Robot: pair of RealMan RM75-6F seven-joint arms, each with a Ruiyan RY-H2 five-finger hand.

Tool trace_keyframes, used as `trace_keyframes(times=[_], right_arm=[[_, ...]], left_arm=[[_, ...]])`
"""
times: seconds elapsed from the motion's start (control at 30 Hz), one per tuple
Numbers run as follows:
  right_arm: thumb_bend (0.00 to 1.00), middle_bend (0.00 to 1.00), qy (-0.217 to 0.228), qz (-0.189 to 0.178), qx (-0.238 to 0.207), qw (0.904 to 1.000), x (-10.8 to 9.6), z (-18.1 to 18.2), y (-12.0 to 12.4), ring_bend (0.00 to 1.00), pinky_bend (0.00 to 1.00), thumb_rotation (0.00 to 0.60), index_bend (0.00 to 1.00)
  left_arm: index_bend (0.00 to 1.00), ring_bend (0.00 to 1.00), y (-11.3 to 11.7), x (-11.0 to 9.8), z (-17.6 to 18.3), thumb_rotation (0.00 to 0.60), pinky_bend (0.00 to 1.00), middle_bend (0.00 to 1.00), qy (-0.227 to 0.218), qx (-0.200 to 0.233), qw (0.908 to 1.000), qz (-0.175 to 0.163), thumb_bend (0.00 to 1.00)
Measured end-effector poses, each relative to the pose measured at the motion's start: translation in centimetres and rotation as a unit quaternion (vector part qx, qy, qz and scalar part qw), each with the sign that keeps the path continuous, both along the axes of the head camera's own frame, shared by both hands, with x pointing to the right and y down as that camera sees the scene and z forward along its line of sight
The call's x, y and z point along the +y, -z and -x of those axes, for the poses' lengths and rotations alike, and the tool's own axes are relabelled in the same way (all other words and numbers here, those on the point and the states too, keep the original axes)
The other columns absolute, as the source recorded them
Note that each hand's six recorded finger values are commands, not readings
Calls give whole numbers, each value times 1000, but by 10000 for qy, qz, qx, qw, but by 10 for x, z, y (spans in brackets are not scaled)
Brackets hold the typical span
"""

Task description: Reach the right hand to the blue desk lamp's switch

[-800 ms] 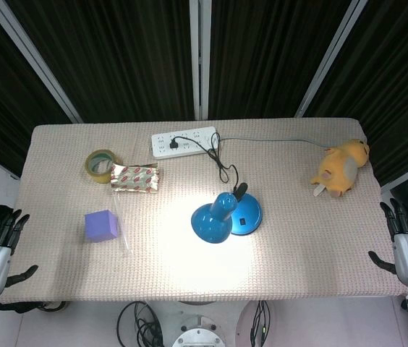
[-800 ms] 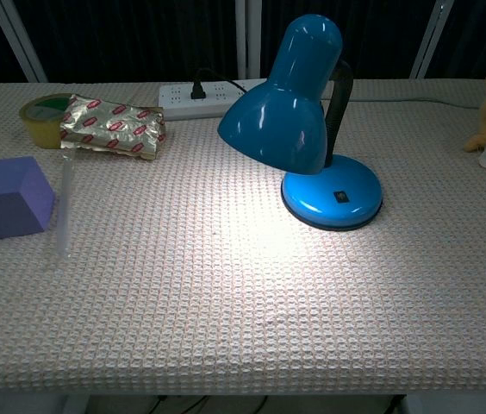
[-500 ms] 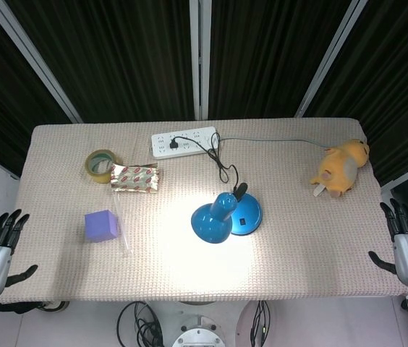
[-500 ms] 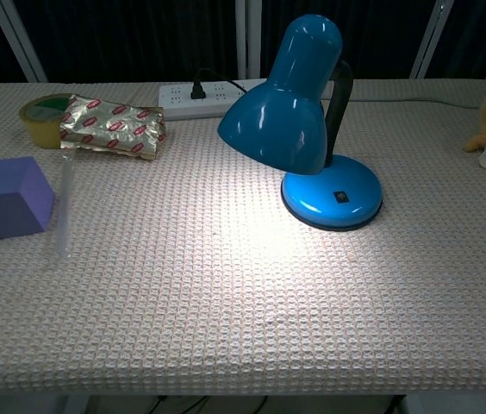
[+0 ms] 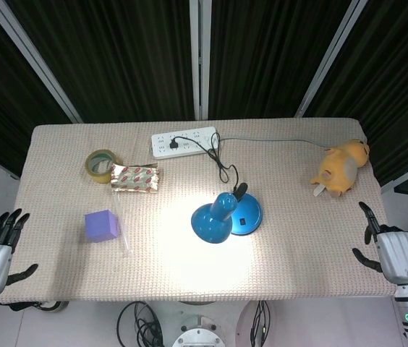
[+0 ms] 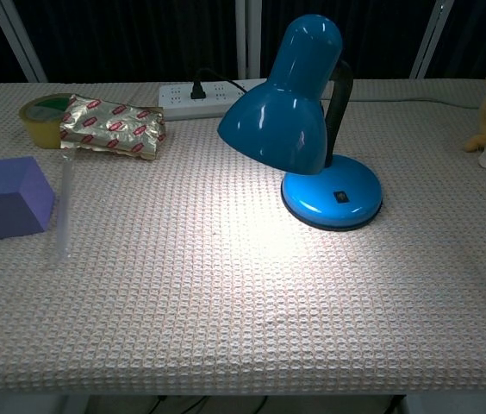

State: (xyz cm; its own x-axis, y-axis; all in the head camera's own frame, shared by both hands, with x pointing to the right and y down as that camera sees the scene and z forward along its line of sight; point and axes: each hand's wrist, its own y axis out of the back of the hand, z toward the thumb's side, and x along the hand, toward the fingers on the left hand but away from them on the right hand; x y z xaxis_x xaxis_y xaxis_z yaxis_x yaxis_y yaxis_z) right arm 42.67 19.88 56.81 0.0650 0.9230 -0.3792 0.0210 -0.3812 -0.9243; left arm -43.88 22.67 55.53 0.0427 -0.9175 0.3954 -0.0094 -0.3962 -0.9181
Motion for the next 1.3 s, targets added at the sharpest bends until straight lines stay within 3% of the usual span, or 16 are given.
trace_keyframes(times=[0.07,0.27,0.47,0.63,0.8,1.3], right_arm=[[172,1000,174,82,13,9998,1,11,-7,964,946,600,0],[464,1000,949,794,35,9923,7,62,-48,976,957,600,0],[475,1000,1492,1581,13,9761,7,118,-102,976,957,600,0],[477,1000,1670,1891,-149,9675,2,158,-129,975,957,600,0],[477,1000,1697,2091,-176,9629,0,171,-137,974,957,600,0],[477,1000,1725,2194,-49,9603,-8,190,-147,974,957,600,0]], left_arm=[[50,0,-3,1,-1,600,41,0,-29,2,10000,36,103],[50,0,-3,0,-3,600,41,0,-54,34,10000,20,102],[50,0,1,-1,0,600,41,0,-26,63,10000,-11,102],[50,0,1,0,3,600,41,0,0,91,10000,22,103],[51,0,0,-1,4,600,41,0,-1,125,9999,10,103],[51,0,4,-1,7,600,41,0,27,125,9999,-20,103]])
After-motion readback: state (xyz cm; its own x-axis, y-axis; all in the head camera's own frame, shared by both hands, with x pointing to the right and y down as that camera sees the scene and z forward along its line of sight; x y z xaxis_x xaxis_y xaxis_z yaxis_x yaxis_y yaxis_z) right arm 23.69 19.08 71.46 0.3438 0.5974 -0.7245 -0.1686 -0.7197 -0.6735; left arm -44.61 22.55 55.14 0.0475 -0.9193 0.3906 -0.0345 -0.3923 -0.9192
